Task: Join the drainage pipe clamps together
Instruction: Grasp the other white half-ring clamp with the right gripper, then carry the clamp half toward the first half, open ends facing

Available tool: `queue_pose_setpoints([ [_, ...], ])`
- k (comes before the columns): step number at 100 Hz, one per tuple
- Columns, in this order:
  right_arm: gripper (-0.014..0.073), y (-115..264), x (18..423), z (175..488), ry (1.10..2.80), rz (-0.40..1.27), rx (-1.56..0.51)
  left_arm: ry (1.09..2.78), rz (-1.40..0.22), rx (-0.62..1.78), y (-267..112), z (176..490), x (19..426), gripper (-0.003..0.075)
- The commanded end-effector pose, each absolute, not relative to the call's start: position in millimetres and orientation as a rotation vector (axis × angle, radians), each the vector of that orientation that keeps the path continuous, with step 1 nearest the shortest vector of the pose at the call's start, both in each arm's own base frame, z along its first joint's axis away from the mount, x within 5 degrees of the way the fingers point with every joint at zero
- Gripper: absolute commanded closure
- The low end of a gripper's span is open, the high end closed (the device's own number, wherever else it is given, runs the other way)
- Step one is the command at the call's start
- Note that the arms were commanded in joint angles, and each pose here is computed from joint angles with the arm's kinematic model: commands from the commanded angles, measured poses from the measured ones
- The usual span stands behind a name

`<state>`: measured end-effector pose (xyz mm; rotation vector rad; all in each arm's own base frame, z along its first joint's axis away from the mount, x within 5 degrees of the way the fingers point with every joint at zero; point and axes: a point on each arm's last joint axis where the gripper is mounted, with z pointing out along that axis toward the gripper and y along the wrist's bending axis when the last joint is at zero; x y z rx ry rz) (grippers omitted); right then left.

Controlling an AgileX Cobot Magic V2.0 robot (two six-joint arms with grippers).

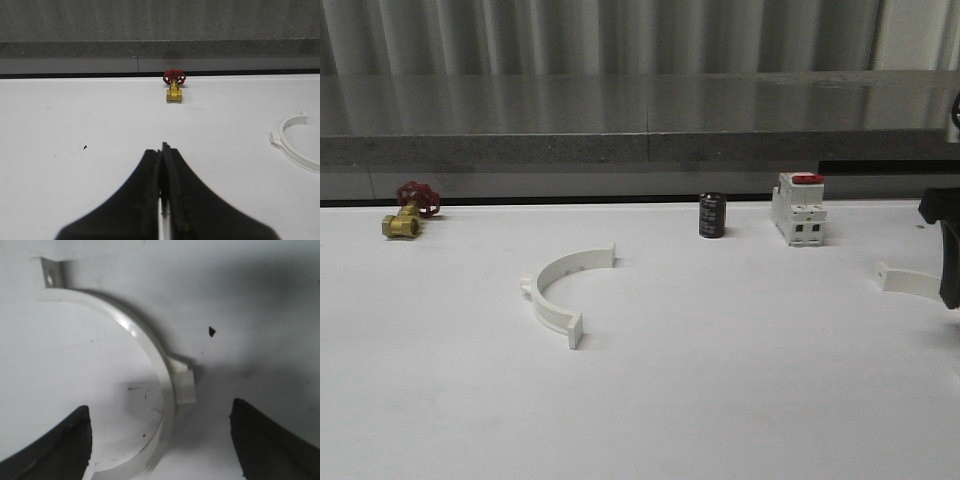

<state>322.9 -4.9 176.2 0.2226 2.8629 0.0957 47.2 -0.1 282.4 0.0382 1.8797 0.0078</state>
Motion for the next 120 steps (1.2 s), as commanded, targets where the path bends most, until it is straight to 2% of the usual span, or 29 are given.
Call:
queue_pose_setpoints([
  [1,0.0026,-6,335,188,2.81,0.107,0.234,1.796,-0.007,0.024,0,296,49,0.0741],
  [12,0.0091,-6,340,182,2.825,0.107,0.236,1.796,-0.007,0.024,0,296,49,0.0741],
  [19,0.0165,-6,342,182,2.826,0.107,0.236,1.796,-0.007,0.024,0,296,49,0.0741],
  [38,0.0472,-6,341,182,2.838,0.107,0.236,1.796,-0.007,0.024,0,296,49,0.0741],
  [45,0.0534,-6,341,183,2.837,0.108,0.236,1.796,-0.007,0.024,0,296,49,0.0741],
  [65,0.0534,-4,338,193,2.81,0.123,0.238,1.796,-0.007,0.024,0,296,49,0.0741],
  [89,0.0534,3,328,224,2.787,0.159,0.329,1.796,-0.007,0.024,0,296,49,0.0741],
  [120,0.0534,59,328,250,2.79,0.234,0.363,1.796,-0.007,0.024,0,296,49,0.0741],
])
